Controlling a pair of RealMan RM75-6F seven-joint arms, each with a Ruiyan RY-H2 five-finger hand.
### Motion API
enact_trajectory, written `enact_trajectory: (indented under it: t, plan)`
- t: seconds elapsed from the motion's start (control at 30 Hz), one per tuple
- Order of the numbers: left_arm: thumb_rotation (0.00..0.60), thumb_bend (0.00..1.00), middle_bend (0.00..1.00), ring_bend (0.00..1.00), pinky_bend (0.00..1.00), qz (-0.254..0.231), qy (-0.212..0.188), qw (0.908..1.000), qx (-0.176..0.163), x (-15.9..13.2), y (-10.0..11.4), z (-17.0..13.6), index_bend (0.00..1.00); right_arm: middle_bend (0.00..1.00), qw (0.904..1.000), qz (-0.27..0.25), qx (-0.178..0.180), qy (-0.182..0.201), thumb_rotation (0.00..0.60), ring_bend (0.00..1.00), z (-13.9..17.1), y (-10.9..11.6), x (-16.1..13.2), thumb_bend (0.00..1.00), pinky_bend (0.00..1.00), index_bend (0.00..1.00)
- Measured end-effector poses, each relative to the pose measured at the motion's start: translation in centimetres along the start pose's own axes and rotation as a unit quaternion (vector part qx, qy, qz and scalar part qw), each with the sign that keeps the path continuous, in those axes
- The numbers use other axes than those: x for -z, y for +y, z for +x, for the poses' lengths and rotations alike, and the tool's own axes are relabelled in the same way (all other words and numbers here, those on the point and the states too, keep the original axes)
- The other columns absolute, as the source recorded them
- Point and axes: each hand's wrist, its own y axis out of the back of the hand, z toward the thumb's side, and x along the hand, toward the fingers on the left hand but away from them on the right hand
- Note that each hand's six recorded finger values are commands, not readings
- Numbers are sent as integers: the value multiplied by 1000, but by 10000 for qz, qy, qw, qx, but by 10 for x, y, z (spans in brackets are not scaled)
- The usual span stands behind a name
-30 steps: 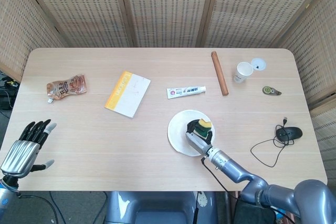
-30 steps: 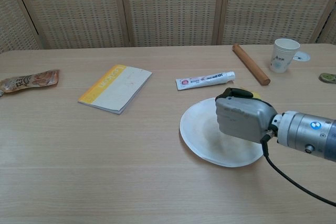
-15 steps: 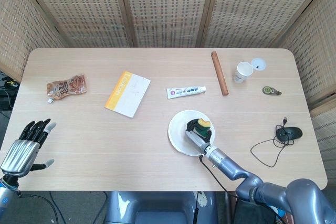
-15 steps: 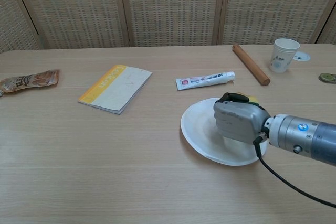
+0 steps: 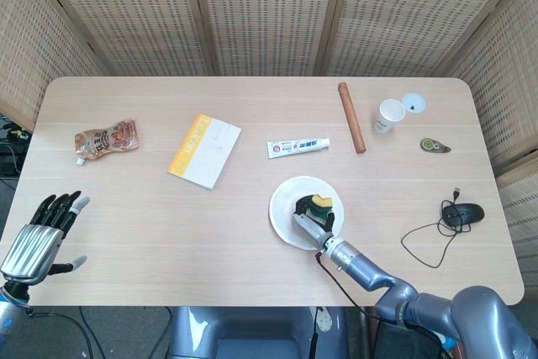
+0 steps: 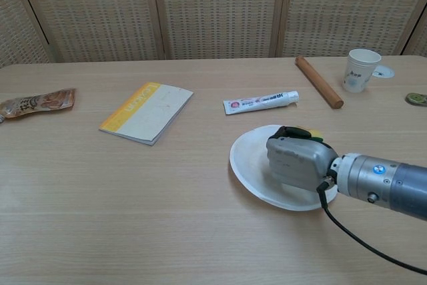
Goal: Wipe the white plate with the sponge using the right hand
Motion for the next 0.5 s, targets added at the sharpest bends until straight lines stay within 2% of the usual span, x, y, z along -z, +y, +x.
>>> enact_trajectory:
  t: [0.3, 0.5]
  plan:
    - [600, 0, 0, 0, 0, 2, -21, 10000, 12, -1, -1, -1, 0, 603, 9999, -133, -95, 17, 600, 493, 1, -4, -3, 362, 864, 505]
    - [600, 0, 0, 0, 0, -1, -17, 10000, 3, -1, 0, -1, 0, 603, 9998, -120, -66, -134, 600, 492, 2, -4, 8, 361, 864, 506]
